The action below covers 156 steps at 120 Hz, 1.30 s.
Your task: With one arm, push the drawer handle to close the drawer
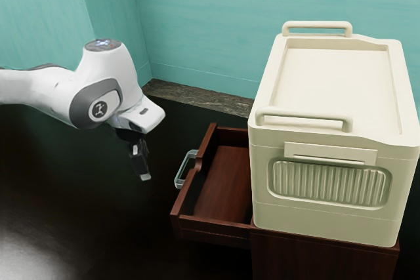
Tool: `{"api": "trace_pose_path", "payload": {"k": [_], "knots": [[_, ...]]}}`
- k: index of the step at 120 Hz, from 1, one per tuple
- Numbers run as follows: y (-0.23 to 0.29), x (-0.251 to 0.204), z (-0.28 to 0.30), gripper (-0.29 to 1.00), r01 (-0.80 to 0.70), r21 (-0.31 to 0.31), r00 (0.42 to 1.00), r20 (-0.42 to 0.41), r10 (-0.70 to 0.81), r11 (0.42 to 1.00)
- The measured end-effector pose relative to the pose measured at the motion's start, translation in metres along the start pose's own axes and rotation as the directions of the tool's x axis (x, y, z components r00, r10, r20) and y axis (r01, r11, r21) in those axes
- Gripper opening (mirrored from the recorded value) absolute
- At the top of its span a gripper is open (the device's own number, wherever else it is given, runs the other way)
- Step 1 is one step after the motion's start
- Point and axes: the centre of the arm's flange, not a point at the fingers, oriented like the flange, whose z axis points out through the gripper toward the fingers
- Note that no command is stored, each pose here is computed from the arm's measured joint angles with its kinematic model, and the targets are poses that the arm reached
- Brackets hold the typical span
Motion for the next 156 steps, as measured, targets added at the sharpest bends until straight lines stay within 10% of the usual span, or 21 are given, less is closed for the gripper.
{"api": "trace_pose_path", "payload": {"k": [59,156], "knots": [[0.0,0.043,0.014,0.09,-0.364,-0.011,0.931,-0.019,0.364,0.931],[0.015,0.104,0.016,-0.07,-0.599,-0.003,0.798,-0.081,0.597,0.801]]}}
